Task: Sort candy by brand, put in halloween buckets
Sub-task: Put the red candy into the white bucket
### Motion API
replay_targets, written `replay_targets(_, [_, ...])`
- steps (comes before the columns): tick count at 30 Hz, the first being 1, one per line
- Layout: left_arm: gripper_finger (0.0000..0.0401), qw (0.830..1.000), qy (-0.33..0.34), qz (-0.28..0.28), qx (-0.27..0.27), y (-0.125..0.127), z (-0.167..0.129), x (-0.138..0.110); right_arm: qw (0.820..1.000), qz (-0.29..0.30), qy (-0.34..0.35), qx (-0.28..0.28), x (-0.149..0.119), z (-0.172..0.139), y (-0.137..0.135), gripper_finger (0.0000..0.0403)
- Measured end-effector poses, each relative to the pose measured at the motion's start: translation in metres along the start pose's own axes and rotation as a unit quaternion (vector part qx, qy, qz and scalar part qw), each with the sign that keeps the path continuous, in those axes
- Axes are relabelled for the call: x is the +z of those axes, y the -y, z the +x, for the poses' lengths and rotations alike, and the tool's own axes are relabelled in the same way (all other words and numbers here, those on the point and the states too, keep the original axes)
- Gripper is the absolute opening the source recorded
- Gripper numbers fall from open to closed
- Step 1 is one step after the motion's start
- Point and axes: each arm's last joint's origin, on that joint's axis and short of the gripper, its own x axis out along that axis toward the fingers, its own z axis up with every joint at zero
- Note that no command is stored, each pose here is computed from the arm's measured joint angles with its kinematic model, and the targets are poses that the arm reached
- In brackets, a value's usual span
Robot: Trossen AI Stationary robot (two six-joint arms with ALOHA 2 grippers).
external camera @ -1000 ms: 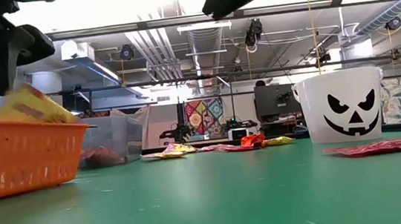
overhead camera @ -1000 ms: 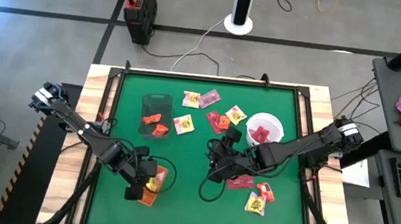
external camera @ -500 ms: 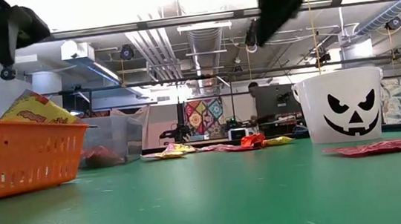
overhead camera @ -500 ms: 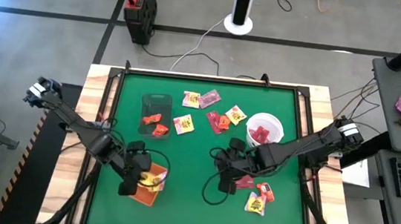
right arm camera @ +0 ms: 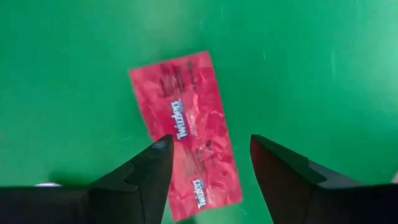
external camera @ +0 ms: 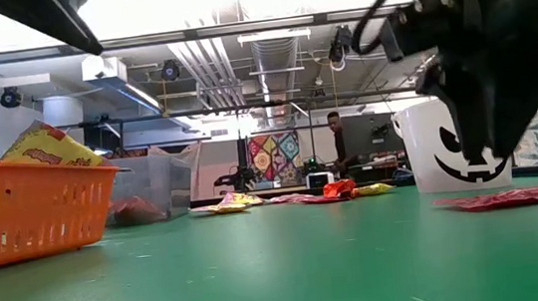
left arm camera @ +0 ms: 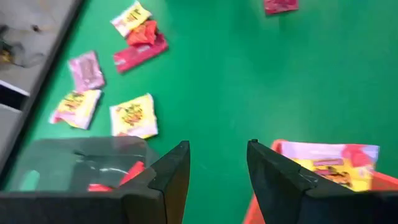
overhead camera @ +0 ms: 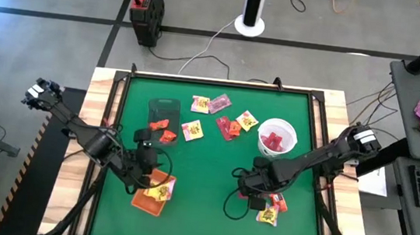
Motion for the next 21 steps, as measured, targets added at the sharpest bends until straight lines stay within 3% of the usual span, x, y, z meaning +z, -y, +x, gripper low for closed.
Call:
replay_targets(13, [0.0143, 0.999, 0.023, 0.031, 0.018, 0.0, 0.001, 0.004, 0.999, 0.034, -0.004, 0.013, -0.016, 0.024, 0.006, 0.0201])
replay_targets(17, [0.0143, 0.998, 0.032, 0.043, 0.019, 0.0, 0.002, 0.007, 0.999, 0.035, 0.003, 0.018, -0.017, 0.027, 0.006, 0.0171])
replay_targets(21, [0.0143, 0.998, 0.034, 0.05, 0.021, -0.001, 0.002, 0.008, 0.999, 0.04, 0.016, 0.031, -0.018, 0.031, 0.006, 0.011])
